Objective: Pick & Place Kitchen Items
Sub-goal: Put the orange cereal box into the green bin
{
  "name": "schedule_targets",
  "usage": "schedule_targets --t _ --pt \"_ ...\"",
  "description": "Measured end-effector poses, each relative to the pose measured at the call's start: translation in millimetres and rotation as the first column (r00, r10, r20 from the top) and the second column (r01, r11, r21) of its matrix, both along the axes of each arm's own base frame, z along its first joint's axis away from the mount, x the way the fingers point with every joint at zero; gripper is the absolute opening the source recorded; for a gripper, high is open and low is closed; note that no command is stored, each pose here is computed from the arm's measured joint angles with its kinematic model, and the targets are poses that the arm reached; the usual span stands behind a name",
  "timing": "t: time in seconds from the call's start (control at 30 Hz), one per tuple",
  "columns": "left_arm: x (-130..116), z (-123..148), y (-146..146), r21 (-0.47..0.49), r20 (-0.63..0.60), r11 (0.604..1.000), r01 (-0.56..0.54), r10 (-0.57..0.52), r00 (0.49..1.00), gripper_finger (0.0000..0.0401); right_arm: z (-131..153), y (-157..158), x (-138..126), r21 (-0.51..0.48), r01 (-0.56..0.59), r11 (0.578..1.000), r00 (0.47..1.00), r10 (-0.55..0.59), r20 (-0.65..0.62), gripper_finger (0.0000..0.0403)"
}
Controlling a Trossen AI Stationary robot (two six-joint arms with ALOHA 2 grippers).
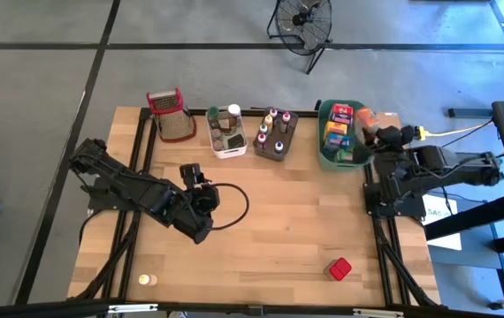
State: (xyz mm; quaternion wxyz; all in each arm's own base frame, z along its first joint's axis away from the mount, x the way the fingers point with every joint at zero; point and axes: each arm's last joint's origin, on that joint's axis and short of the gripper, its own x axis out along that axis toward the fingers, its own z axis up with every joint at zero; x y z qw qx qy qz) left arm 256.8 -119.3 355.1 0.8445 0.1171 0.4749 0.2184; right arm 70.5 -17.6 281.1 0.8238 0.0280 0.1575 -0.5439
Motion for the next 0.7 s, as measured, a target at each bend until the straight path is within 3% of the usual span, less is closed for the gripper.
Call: schedule_targets --t 0.2,0.37,0.7 --pt "0 0 0 -0.002 0.005 1.000 -0.008 0.008 1.000 0.0281 -12 -10 -1 -0.029 0.154 0.988 0.987 -0.153 0.039 0.0121" --pt "0 0 1 0.016 0.022 1.000 -0.018 0.018 1.000 0.0283 -38 -18 12 -0.058 0.258 0.964 0.964 -0.253 0.080 0.0121" --pt "1 1 1 0.047 0.017 0.999 -0.004 0.003 1.000 0.0283 -79 -29 19 -0.079 0.349 0.934 0.936 -0.343 0.084 0.0121"
